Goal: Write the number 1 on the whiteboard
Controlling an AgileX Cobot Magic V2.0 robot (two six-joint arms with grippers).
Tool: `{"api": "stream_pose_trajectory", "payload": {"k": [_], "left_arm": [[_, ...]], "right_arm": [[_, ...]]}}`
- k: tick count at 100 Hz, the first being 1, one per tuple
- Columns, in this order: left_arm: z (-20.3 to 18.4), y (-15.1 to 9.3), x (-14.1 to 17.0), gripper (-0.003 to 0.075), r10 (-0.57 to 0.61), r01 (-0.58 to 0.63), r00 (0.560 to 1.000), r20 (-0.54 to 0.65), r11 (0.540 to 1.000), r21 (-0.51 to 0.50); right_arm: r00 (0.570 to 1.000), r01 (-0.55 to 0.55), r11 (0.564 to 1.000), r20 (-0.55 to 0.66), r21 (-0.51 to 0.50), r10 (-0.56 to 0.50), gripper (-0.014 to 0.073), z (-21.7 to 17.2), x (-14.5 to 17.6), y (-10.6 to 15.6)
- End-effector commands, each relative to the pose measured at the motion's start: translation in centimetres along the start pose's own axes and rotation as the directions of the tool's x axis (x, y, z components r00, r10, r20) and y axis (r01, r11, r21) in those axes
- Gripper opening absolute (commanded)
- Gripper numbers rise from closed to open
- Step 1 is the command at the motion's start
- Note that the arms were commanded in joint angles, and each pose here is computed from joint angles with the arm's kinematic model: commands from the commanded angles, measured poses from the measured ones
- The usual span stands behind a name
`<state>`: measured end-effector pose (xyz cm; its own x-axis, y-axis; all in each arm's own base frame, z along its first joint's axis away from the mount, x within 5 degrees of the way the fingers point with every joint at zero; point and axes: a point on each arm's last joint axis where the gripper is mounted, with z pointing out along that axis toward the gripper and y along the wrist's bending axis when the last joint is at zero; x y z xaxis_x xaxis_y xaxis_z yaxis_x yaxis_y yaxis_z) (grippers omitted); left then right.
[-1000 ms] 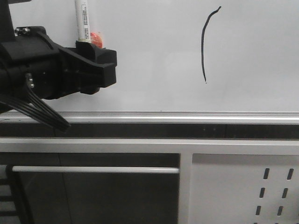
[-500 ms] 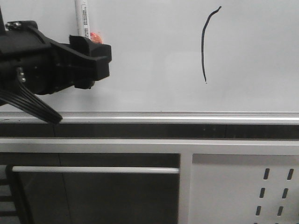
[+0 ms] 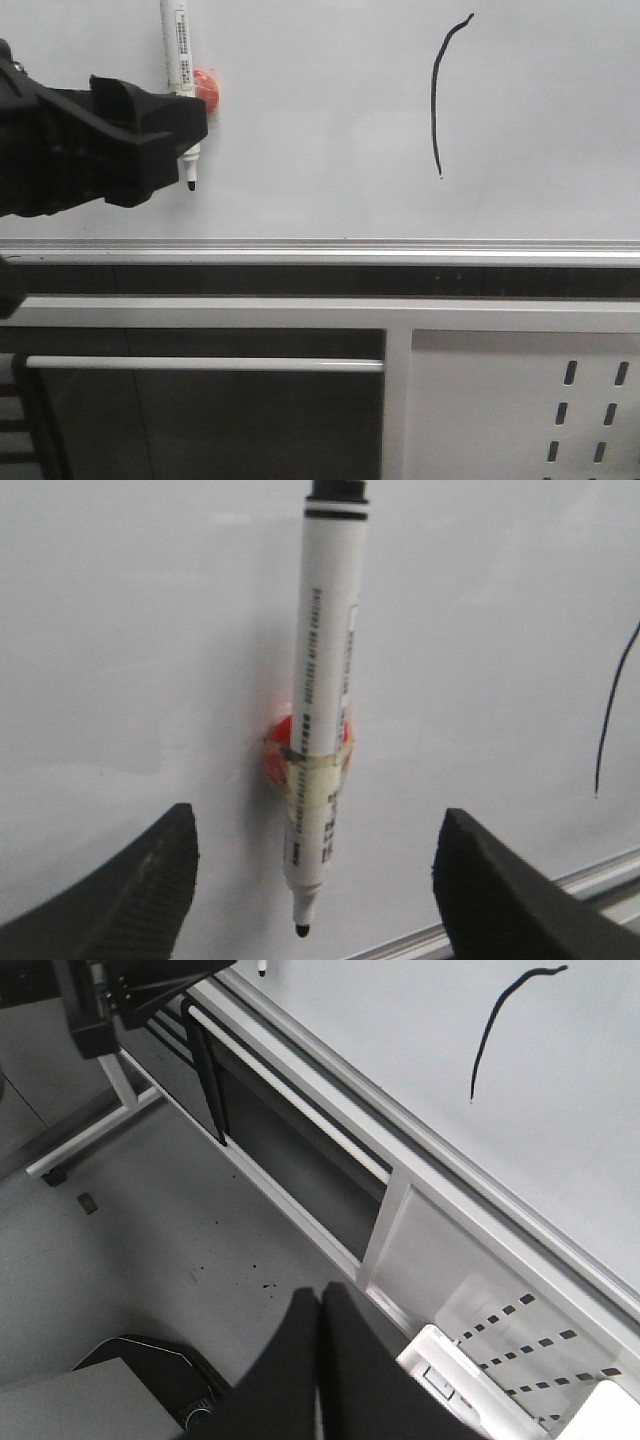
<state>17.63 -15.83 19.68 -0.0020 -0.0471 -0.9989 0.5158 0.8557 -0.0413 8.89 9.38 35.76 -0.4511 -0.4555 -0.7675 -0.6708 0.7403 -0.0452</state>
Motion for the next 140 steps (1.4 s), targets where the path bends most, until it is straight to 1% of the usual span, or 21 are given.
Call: {"api": "stream_pose_trajectory", "payload": {"k": [1, 8, 9, 10, 15, 19, 21, 24, 27, 32, 43, 64, 84, 91, 98, 102, 109, 114, 122, 131, 140], "left_arm": [[-1.0, -0.1, -3.1, 0.0452, 0.047, -0.046, 0.963, 0.264, 0.999, -0.010], [-1.9, -0.1, -3.3, 0.0400, 0.071, -0.072, 0.960, 0.271, 0.997, -0.006], [-2.1, -0.1, -3.3, 0.0375, 0.072, -0.074, 0.959, 0.273, 0.997, -0.003], [-2.3, -0.1, -3.4, 0.0375, 0.070, -0.073, 0.959, 0.275, 0.997, -0.001], [-3.1, 0.0, -3.6, 0.0304, 0.065, -0.070, 0.956, 0.286, 0.997, 0.007], [-3.7, 0.1, -3.9, 0.0230, 0.057, -0.065, 0.952, 0.301, 0.998, 0.015], [-4.1, 0.1, -3.9, 0.0176, 0.055, -0.064, 0.951, 0.305, 0.998, 0.022], [-4.6, 0.2, -4.1, 0.0134, 0.051, -0.062, 0.948, 0.315, 0.998, 0.025], [-5.1, 0.3, -4.2, 0.0064, 0.048, -0.062, 0.944, 0.326, 0.998, 0.033], [-5.9, 0.4, -4.5, -0.0021, 0.047, -0.069, 0.937, 0.346, 0.996, 0.053], [-7.8, 0.7, -4.8, -0.0018, 0.040, -0.078, 0.920, 0.391, 0.994, 0.081], [-10.3, 1.7, -4.6, -0.0018, 0.025, -0.063, 0.908, 0.418, 0.995, 0.078], [-10.8, 1.9, -4.0, -0.0018, 0.021, -0.060, 0.916, 0.400, 0.994, 0.087], [-10.8, 1.9, -4.0, -0.0018, -0.013, -0.029, 0.918, 0.397, 0.994, 0.101], [-10.8, 1.9, -3.9, -0.0018, -0.041, -0.006, 0.920, 0.389, 0.993, 0.117], [-10.8, 1.8, -3.9, -0.0018, -0.049, 0.001, 0.920, 0.388, 0.992, 0.123], [-10.8, 1.7, -3.9, -0.0018, -0.046, -0.007, 0.920, 0.390, 0.991, 0.133], [-10.8, 1.7, -3.9, -0.0018, -0.046, -0.007, 0.920, 0.389, 0.991, 0.134], [-10.8, 1.7, -3.9, -0.0018, -0.044, -0.008, 0.924, 0.381, 0.991, 0.135], [-10.7, 1.7, -3.6, -0.0018, -0.041, -0.009, 0.933, 0.357, 0.990, 0.138], [-10.6, 1.7, -3.5, -0.0018, -0.036, -0.012, 0.937, 0.347, 0.991, 0.136]], "right_arm": [[0.996, -0.001, 1.000, 0.084, -0.004, 0.001, -0.0072, -0.5, -1.1, -0.1], [0.997, -0.002, 1.000, 0.083, -0.005, 0.002, -0.0072, -0.5, -1.1, -0.1], [0.997, -0.002, 1.000, 0.083, -0.005, 0.002, -0.0072, -0.5, -1.1, -0.1], [0.997, -0.002, 1.000, 0.083, -0.005, 0.002, -0.0072, -0.5, -1.1, -0.1], [0.997, -0.002, 1.000, 0.083, -0.005, 0.002, -0.0072, -0.5, -1.1, -0.1], [0.997, -0.002, 1.000, 0.083, -0.005, 0.002, -0.0072, -0.5, -1.1, -0.1], [0.997, -0.002, 1.000, 0.083, -0.005, 0.002, -0.0072, -0.5, -1.1, -0.1], [0.997, -0.002, 1.000, 0.083, -0.005, 0.002, -0.0072, -0.5, -1.1, -0.1], [0.997, -0.002, 1.000, 0.083, -0.005, 0.002, -0.0072, -0.5, -1.1, -0.1], [0.997, -0.002, 1.000, 0.083, -0.005, 0.002, -0.0072, -0.5, -1.1, -0.1], [0.997, -0.002, 1.000, 0.083, -0.005, 0.002, -0.0072, -0.5, -1.1, -0.1], [0.997, -0.002, 1.000, 0.083, -0.005, 0.002, -0.0072, -0.5, -1.1, -0.1], [0.997, -0.002, 1.000, 0.079, -0.004, 0.002, -0.0072, -0.5, -1.1, -0.1], [0.997, -0.002, 1.000, 0.073, -0.003, 0.002, -0.0072, -0.5, -1.0, -0.1], [0.999, -0.005, 1.000, 0.040, 0.001, 0.005, -0.0072, -0.5, -0.7, -0.1], [0.999, -0.010, 1.000, 0.049, -0.006, 0.011, -0.0072, -0.8, -0.6, -0.1], [0.995, -0.004, 1.000, 0.101, -0.026, 0.007, -0.0072, -1.7, -0.6, -0.1], [0.982, 0.002, 0.998, 0.189, -0.057, 0.009, -0.0072, -3.2, -0.5, -0.2], [0.938, -0.008, 0.993, 0.344, -0.117, 0.048, -0.0072, -5.9, -0.2, -0.3], [0.899, 0.049, 0.993, 0.438, -0.112, 0.005, -0.0072, -8.6, 1.3, -0.9], [0.879, 0.080, 0.993, 0.477, -0.089, -0.028, -0.0072, -10.6, 3.2, -1.6]]}}
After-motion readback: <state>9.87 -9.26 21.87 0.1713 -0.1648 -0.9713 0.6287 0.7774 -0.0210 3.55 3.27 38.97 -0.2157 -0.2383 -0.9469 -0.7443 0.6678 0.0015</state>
